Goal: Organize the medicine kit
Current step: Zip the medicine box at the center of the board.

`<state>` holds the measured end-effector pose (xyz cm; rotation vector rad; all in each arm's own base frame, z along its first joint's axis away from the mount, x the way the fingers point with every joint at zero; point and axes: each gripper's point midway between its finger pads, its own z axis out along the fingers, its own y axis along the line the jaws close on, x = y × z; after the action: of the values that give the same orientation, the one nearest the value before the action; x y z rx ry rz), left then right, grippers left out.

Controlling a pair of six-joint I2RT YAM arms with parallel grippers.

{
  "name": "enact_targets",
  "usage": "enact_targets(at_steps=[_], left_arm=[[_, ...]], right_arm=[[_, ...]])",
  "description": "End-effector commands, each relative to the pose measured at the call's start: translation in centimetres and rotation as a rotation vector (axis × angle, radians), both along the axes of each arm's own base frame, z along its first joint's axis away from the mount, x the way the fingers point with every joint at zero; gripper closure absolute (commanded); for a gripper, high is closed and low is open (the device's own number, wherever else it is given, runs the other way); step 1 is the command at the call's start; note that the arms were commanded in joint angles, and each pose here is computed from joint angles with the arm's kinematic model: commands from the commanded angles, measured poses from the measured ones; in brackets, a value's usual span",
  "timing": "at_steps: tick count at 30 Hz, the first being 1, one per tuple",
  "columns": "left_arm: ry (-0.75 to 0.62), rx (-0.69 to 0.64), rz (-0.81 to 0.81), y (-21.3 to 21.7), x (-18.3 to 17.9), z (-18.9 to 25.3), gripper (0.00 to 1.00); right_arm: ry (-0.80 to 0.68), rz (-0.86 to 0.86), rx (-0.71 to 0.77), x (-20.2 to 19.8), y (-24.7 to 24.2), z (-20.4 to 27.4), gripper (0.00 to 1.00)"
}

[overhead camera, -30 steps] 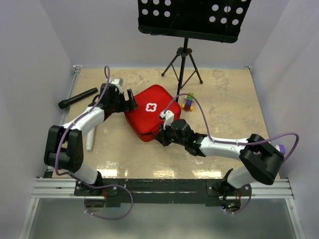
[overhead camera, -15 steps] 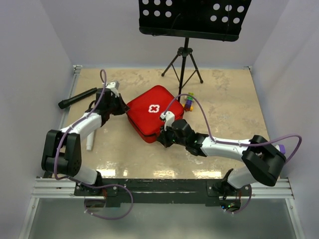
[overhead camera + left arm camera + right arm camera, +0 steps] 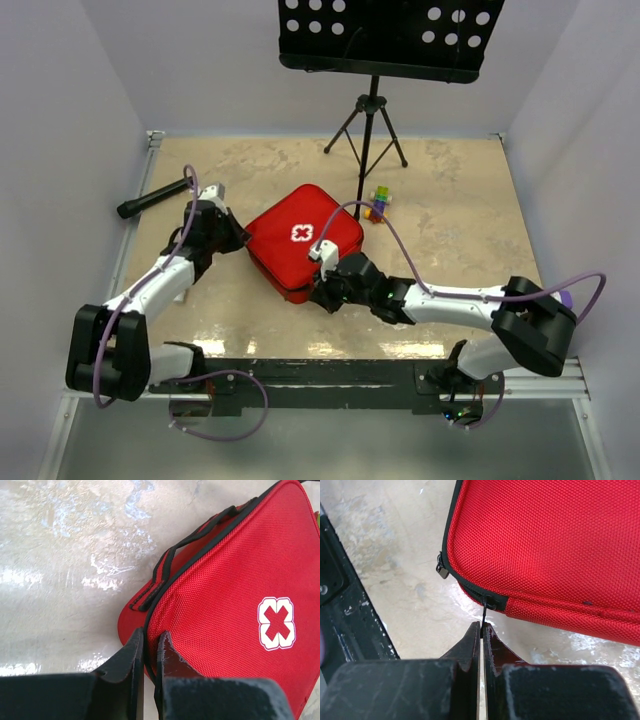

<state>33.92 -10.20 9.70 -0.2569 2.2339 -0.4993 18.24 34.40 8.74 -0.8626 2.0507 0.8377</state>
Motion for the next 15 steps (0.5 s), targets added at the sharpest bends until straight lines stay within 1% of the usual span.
enact_targets(at_steps=[1,7,15], left_arm=[[0.031,0.08,0.081,1.7,-1.1,-1.1,1.0],[0.018,0.101,0.144,2.8,-1.5,-0.7,1.0],[0.028,0.057,0.208,3.2,-2.8,-1.7,1.0]], right_arm=[[-0.106,0.108,0.151,-1.0,3.3,5.1,1.0],[-0.124,0.214,0.219,-3.2,3.4,6.8,1.0],[-0.1,0.323,0.27,-5.6,5.8,7.4,1.0]])
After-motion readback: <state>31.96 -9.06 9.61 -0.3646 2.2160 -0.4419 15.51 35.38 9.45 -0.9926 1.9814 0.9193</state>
